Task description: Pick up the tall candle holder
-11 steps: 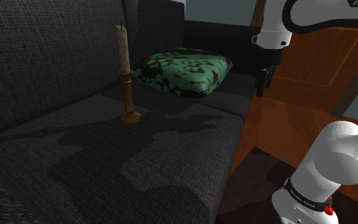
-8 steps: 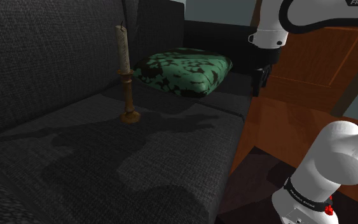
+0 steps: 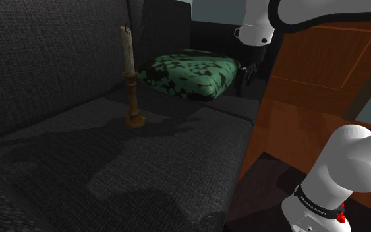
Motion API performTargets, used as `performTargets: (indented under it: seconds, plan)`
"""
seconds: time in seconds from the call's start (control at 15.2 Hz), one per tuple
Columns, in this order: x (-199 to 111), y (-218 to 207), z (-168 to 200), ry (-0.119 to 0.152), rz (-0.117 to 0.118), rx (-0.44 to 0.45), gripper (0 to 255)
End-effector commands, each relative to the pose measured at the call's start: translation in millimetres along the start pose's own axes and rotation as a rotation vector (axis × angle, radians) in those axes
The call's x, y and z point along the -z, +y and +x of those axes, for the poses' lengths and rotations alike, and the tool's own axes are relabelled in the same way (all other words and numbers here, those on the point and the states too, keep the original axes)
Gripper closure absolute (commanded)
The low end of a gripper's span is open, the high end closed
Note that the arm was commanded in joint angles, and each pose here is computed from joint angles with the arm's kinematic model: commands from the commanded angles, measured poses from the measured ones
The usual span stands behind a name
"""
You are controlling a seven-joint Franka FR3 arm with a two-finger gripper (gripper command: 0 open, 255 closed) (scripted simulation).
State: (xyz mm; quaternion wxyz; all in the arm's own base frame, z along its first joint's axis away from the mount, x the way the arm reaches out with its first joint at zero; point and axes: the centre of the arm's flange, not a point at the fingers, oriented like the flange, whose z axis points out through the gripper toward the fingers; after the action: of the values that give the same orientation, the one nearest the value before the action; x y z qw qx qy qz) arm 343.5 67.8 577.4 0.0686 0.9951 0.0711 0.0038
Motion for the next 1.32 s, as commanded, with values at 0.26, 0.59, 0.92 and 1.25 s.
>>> performTargets:
  seconds: [0.26, 0.59, 0.92, 1.25]
  plan:
    - [21.9, -57.9, 43.6, 0.083, -0.022, 0.035, 0]
    - [40.2, -105.5, 77.0, 0.152, -0.041, 0.064, 0]
    - [59.6, -154.4, 107.6, 0.220, -0.060, 0.092, 0]
    - [80.2, -204.5, 135.5, 0.288, -0.079, 0.121, 0]
